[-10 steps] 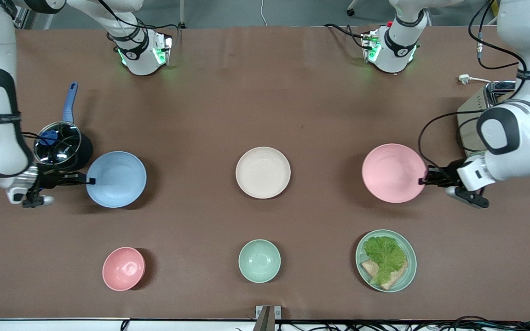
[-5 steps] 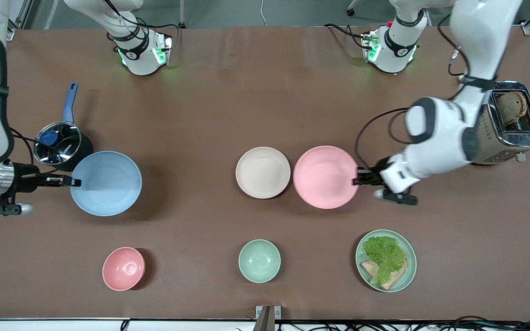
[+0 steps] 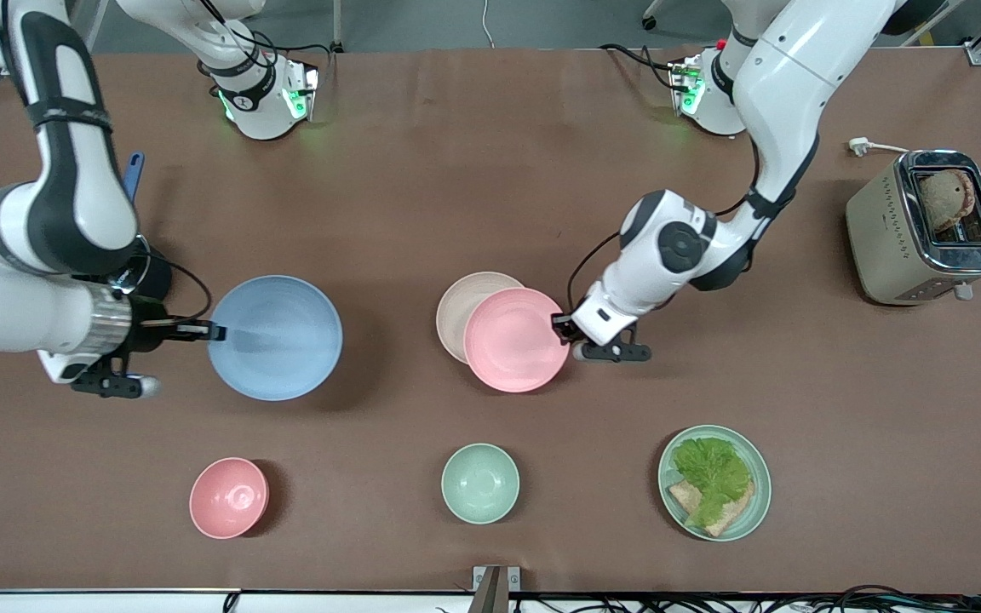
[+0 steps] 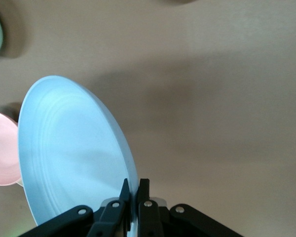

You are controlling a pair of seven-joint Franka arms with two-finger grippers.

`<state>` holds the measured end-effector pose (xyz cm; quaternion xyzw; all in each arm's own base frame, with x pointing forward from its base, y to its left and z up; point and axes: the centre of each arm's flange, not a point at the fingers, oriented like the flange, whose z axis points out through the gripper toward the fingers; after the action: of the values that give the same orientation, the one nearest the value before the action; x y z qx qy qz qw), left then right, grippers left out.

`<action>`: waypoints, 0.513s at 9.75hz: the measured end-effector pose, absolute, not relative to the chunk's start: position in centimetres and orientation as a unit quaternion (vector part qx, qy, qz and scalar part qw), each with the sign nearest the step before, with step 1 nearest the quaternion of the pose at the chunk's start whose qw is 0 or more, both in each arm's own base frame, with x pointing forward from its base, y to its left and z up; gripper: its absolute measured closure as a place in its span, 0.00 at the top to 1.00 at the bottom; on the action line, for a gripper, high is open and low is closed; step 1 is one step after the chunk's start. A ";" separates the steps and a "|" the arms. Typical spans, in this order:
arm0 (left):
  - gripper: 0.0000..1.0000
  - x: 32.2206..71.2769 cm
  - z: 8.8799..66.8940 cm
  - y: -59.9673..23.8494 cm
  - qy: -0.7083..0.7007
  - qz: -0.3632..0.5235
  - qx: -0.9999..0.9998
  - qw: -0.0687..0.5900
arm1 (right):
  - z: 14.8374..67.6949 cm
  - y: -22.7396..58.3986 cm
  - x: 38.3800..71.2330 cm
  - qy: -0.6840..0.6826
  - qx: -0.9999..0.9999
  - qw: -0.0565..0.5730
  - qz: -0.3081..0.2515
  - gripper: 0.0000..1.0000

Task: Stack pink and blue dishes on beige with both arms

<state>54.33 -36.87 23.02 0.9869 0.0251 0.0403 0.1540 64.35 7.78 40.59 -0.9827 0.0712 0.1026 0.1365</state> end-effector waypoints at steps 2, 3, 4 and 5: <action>0.05 52.4 23.6 -39.4 0.032 0.039 0.987 0.151 | 40.6 10.8 64.3 0.090 -0.981 0.141 0.096 0.08; 0.05 51.3 23.4 -40.3 0.031 0.034 0.988 0.150 | 40.3 12.3 64.1 0.096 -0.981 0.143 0.092 0.08; 0.05 50.4 23.0 -40.8 0.030 0.030 0.988 0.146 | 40.0 13.7 63.9 0.100 -0.981 0.143 0.089 0.08; 0.05 49.7 22.5 -40.9 0.027 0.027 0.990 0.138 | 39.8 14.8 63.7 0.102 -0.981 0.143 0.085 0.08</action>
<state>49.66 -40.90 22.51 0.9896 0.0274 0.0274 0.1385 63.71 14.83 39.75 -0.9808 0.1017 0.0849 0.1430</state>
